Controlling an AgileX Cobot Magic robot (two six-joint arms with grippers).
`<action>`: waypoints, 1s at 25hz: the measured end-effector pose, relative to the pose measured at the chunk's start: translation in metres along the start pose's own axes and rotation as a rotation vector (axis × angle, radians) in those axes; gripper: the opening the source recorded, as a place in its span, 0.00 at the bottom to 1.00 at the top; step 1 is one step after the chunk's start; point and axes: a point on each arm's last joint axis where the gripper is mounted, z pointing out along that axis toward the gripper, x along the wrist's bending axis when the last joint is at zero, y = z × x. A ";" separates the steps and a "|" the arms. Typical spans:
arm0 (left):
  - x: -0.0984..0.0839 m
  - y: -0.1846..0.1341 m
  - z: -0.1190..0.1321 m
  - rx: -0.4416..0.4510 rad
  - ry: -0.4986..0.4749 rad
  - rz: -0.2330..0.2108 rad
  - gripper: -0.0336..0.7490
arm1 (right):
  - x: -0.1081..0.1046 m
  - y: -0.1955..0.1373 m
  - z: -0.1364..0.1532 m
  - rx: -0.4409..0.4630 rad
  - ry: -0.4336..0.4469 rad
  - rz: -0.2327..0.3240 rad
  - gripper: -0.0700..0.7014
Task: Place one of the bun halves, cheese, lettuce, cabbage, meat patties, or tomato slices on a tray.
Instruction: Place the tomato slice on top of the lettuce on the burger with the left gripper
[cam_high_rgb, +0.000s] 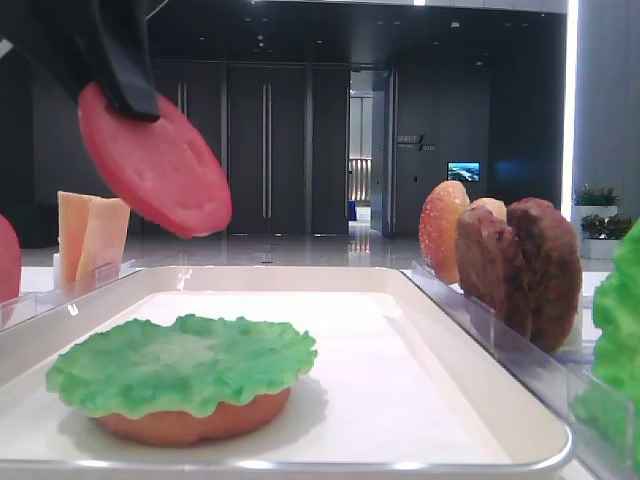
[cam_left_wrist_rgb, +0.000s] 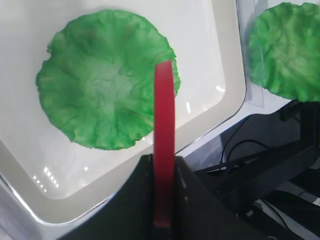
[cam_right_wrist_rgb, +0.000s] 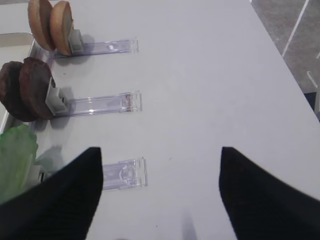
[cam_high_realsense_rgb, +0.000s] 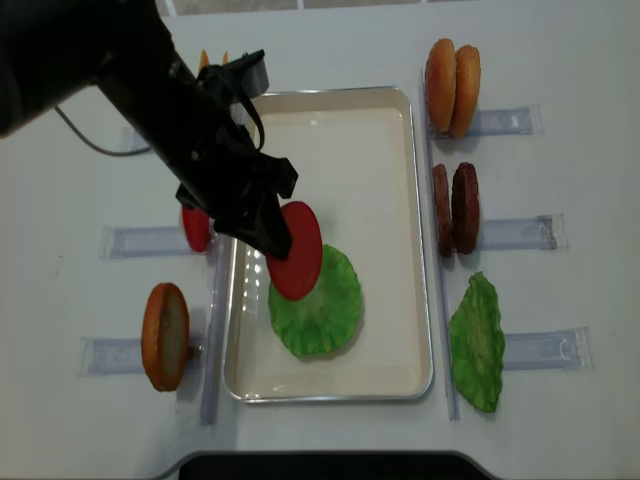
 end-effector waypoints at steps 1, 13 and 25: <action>0.002 -0.001 0.003 -0.002 -0.005 0.007 0.11 | 0.000 0.000 0.000 0.000 0.000 0.000 0.70; 0.012 -0.012 0.034 -0.053 -0.092 0.007 0.11 | 0.000 0.000 0.000 0.000 0.000 0.000 0.70; 0.019 -0.016 0.050 -0.064 -0.120 -0.015 0.11 | 0.000 0.000 0.000 0.000 0.000 0.000 0.70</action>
